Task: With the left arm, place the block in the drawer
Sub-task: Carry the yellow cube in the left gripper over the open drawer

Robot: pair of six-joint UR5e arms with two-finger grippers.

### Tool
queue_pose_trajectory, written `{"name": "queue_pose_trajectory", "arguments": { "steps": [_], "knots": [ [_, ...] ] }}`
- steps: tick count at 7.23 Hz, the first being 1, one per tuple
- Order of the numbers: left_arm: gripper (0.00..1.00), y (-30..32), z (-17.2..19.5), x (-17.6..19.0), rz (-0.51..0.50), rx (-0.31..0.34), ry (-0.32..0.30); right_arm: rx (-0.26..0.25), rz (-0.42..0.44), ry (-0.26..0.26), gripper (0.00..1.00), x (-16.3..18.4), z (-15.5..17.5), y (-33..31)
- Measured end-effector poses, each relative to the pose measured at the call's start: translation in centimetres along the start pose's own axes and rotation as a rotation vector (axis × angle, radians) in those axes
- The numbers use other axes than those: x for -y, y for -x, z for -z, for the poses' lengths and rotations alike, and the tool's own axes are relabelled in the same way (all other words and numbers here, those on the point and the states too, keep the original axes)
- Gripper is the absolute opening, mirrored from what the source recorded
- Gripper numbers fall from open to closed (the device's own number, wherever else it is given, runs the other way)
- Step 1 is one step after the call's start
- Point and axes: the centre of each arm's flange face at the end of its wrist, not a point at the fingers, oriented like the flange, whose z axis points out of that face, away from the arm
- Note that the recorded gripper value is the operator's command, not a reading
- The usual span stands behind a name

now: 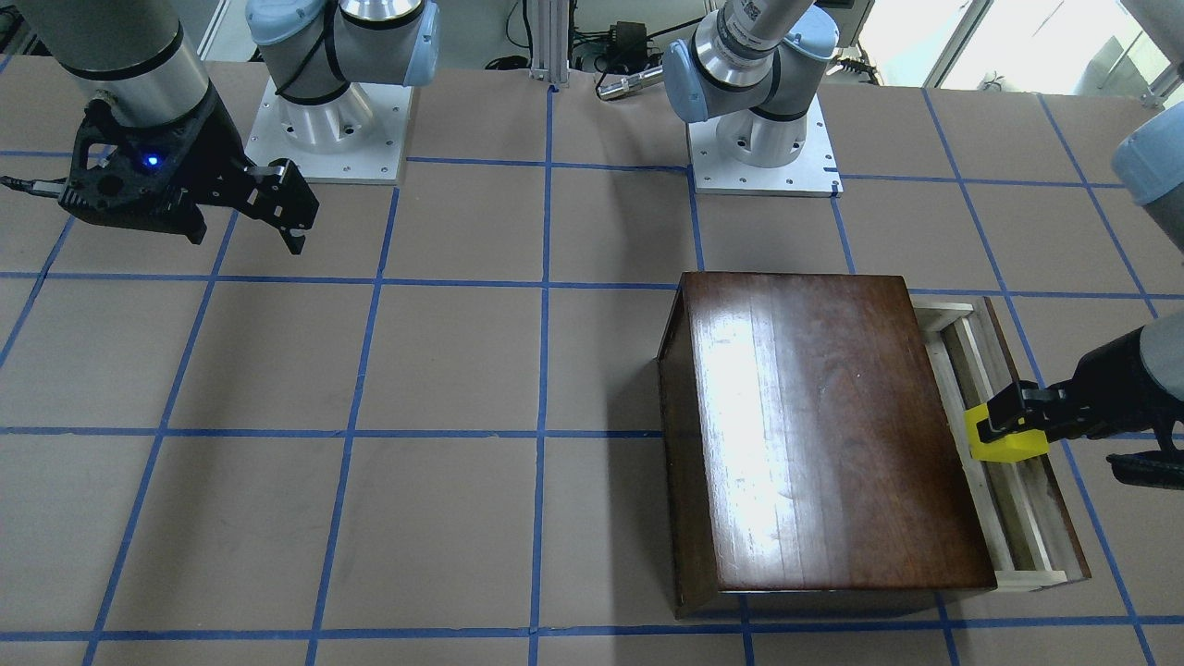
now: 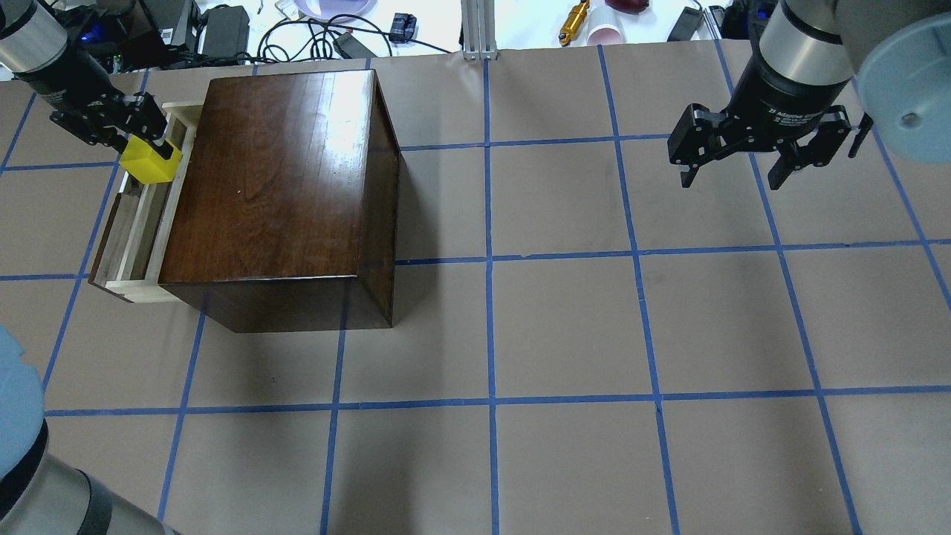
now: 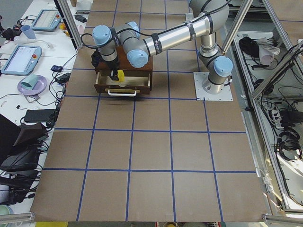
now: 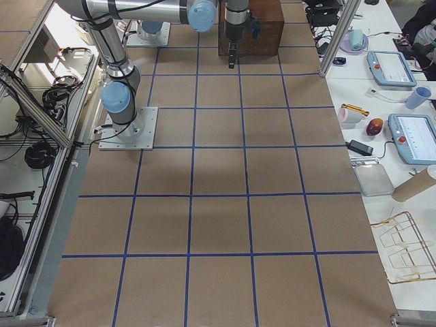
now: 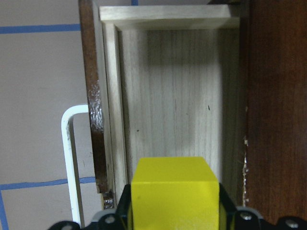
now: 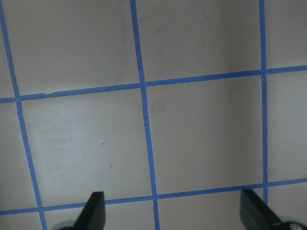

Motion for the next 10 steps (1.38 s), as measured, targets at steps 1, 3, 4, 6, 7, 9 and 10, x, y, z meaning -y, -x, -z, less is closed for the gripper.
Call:
{"name": "queue_pose_trajectory", "arguments": {
  "steps": [1,3,4,6,7,9,10],
  "knots": [
    [0.00,0.2,-0.8,0.0,-0.002,-0.003,0.004,0.000,0.000,0.000,1.00,0.0,0.0,0.0],
    [0.00,0.8,-1.9,0.1,0.001,-0.004,0.001,0.000,0.000,0.000,1.00,0.0,0.0,0.0],
    [0.00,1.0,-2.1,0.2,0.003,-0.006,0.000,0.000,0.000,0.000,1.00,0.0,0.0,0.0],
    [0.00,1.1,-2.5,0.3,0.004,-0.012,0.001,0.000,0.000,0.000,1.00,0.0,0.0,0.0],
    [0.30,1.1,-2.7,0.3,0.005,-0.015,0.005,0.000,0.000,0.000,1.00,0.0,0.0,0.0],
    [1.00,1.1,-3.2,0.2,0.005,-0.021,0.014,0.000,0.000,0.000,1.00,0.0,0.0,0.0],
    [1.00,1.1,-3.3,0.1,0.007,-0.021,0.016,0.000,0.000,0.000,1.00,0.0,0.0,0.0]
  ]
}}
